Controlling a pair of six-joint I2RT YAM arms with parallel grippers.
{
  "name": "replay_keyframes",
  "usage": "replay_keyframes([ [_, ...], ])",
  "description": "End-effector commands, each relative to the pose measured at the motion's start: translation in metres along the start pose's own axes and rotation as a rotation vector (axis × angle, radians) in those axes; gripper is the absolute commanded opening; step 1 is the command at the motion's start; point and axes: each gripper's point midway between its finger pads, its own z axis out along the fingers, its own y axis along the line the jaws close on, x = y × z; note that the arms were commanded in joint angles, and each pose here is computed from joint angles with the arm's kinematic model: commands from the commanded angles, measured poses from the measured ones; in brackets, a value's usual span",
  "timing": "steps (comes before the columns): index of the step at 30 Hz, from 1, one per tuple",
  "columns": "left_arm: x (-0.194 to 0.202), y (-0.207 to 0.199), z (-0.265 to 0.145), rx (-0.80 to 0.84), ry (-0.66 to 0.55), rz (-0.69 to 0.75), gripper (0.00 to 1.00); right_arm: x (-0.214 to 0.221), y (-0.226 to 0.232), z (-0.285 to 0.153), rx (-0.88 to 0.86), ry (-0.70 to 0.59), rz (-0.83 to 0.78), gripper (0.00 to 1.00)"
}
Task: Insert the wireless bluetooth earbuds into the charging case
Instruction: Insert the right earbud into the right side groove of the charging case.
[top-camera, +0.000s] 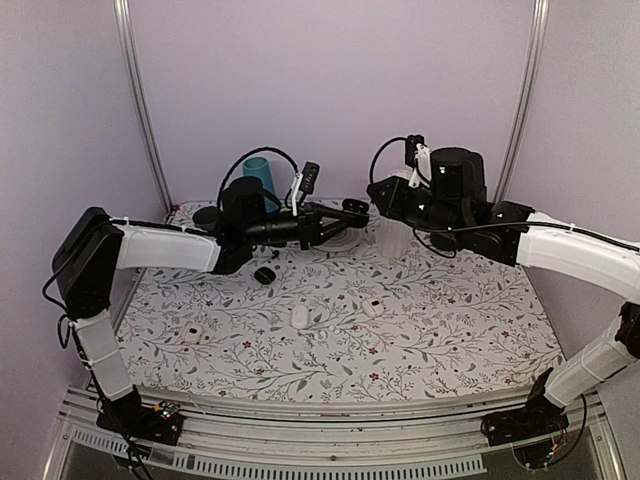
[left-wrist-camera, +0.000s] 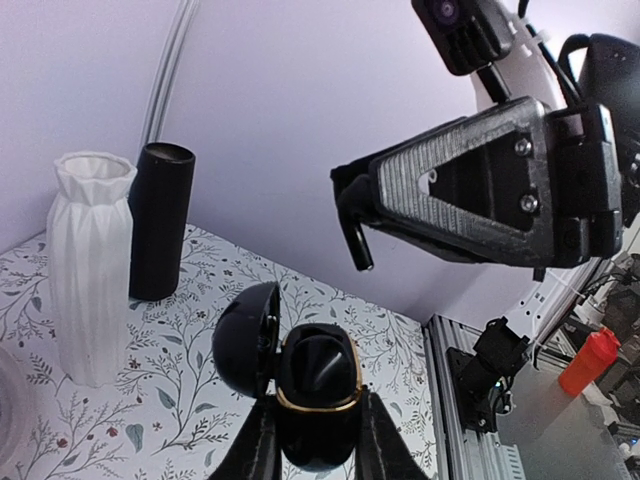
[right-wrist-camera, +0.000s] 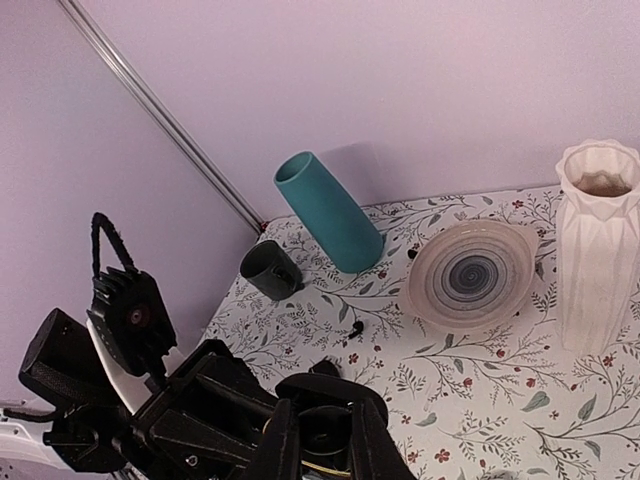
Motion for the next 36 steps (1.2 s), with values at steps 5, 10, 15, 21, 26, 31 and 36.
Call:
replay_keyframes([
  [5,-0.016,-0.016,0.008,0.047,-0.041,0.028,0.00,0.012,-0.004,0.007,-0.014,0.006,0.018,0.12],
  [10,-0.020,-0.019,0.007,0.053,-0.048,0.026,0.00,0.015,-0.006,0.008,-0.008,0.010,0.015,0.12],
  [15,-0.021,-0.022,0.007,0.064,-0.052,0.021,0.00,0.015,-0.007,0.009,-0.005,0.008,0.017,0.12],
  [21,-0.026,-0.025,0.007,0.078,-0.066,0.020,0.00,0.020,-0.009,0.010,0.001,0.016,0.012,0.12],
  [26,-0.030,-0.027,0.006,0.083,-0.074,0.022,0.00,0.023,-0.007,0.011,-0.001,0.021,0.010,0.12],
  [31,-0.034,-0.027,0.006,0.075,-0.087,0.026,0.00,0.026,-0.006,0.012,-0.004,0.031,0.006,0.12],
  [36,-0.037,-0.021,0.006,0.040,-0.099,0.021,0.00,0.030,-0.004,0.012,-0.015,0.045,0.004,0.12],
])
